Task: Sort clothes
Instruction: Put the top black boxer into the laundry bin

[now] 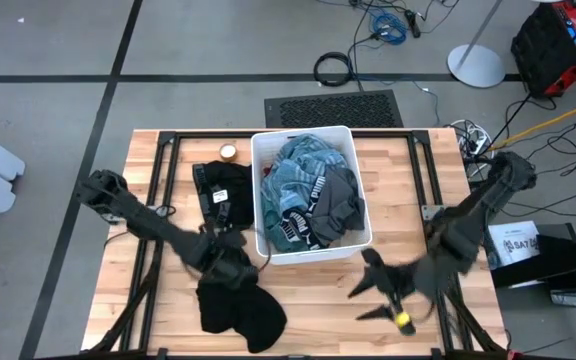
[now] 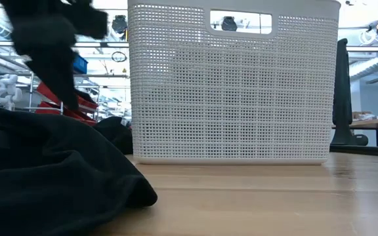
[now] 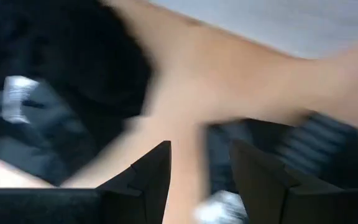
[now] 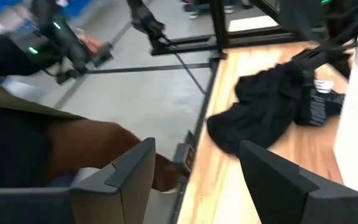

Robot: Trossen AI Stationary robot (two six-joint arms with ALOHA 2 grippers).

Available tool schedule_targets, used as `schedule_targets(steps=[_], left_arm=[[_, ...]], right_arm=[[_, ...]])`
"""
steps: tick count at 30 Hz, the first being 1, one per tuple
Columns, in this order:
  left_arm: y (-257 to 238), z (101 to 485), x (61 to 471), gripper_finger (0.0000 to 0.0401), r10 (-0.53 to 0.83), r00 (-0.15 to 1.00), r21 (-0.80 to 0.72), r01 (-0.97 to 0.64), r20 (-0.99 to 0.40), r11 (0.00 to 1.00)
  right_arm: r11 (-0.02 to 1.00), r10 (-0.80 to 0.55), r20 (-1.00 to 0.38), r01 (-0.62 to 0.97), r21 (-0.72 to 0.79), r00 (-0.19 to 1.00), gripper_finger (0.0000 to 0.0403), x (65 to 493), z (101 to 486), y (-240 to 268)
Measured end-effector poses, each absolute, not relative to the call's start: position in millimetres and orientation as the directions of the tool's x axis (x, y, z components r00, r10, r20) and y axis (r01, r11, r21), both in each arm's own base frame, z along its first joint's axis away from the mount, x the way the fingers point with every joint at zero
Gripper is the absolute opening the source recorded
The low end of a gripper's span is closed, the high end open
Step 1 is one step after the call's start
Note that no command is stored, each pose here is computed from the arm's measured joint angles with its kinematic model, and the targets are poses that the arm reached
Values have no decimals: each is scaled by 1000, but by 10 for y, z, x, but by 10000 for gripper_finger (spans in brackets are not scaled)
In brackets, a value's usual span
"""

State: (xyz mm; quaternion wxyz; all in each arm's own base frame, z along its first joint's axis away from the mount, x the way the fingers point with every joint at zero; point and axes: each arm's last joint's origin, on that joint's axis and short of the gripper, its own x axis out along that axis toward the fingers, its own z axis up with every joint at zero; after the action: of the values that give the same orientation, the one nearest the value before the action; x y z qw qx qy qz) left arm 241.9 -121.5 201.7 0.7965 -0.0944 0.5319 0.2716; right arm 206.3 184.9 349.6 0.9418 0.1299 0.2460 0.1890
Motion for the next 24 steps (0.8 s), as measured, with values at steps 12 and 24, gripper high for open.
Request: schedule_targets(steps=[12, 24], left_arm=[[-429, 2007, 2529, 173, 364, 81, 325, -305, -928, 895], [-80, 1949, 1991, 173, 213, 258, 44, -535, -942, 844]], right_arm=[[942, 305, -506, -177, 287, 806, 222, 1839, 2991, 2571], [940, 317, -524, -188, 285, 790, 222, 1748, 2923, 2674]])
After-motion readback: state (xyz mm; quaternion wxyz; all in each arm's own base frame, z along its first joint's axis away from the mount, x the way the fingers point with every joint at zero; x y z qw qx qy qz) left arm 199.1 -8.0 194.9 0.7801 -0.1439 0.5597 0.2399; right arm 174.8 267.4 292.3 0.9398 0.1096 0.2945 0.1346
